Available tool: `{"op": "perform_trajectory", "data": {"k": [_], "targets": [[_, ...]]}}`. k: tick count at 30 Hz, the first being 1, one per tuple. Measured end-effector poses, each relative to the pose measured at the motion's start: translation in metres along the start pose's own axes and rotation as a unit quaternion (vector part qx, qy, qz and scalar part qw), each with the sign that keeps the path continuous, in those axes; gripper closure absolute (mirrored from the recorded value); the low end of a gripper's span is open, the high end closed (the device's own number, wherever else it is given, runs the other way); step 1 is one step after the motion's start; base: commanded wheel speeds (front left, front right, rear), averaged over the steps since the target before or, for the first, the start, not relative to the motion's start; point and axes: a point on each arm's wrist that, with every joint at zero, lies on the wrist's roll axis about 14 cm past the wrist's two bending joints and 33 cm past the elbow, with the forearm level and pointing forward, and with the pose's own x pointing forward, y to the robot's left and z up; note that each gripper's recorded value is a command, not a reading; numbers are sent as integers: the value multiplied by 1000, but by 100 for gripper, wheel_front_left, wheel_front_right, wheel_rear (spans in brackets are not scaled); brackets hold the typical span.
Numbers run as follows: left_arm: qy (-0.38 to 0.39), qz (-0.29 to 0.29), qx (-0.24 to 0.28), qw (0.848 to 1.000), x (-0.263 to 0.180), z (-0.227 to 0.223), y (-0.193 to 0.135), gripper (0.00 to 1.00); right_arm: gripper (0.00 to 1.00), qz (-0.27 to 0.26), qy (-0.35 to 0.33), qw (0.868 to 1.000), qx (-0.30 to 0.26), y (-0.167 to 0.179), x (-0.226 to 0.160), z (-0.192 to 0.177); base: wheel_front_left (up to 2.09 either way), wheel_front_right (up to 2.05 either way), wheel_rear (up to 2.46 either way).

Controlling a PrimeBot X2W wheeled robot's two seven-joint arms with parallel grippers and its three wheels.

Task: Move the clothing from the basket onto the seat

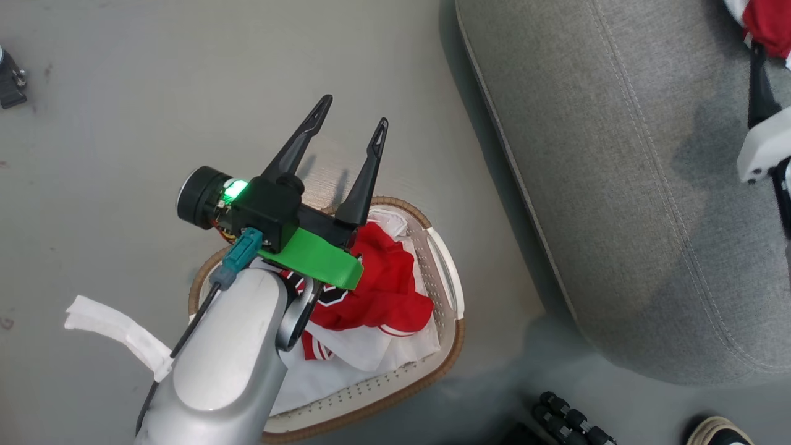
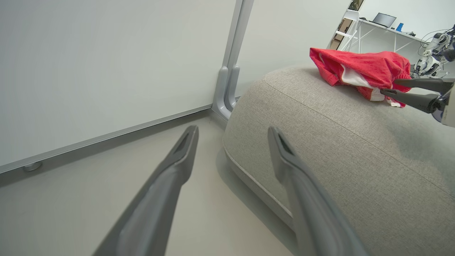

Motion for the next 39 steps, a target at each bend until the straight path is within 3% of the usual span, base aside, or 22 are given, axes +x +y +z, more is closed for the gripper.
{"op": "perform_trajectory", "data": {"k": [8, 17, 30, 39], "targets": [[-10, 23, 25, 999, -9, 18, 6, 0, 0, 6, -11, 999, 46, 14, -35, -4, 0, 0, 0], [-35, 98, 55, 993, -40, 52, 33, 0, 0, 44, -127, 985, 105, 43, -54, 72, 0, 0, 0], [-53, 266, 93, 958, -135, 91, 92, 0, 0, 118, -190, 955, 192, 111, -78, 127, 0, 0, 0], [-57, 326, 92, 939, -192, 101, 93, 0, 0, 140, -185, 949, 213, 127, -104, 125, 0, 0, 0]]}}
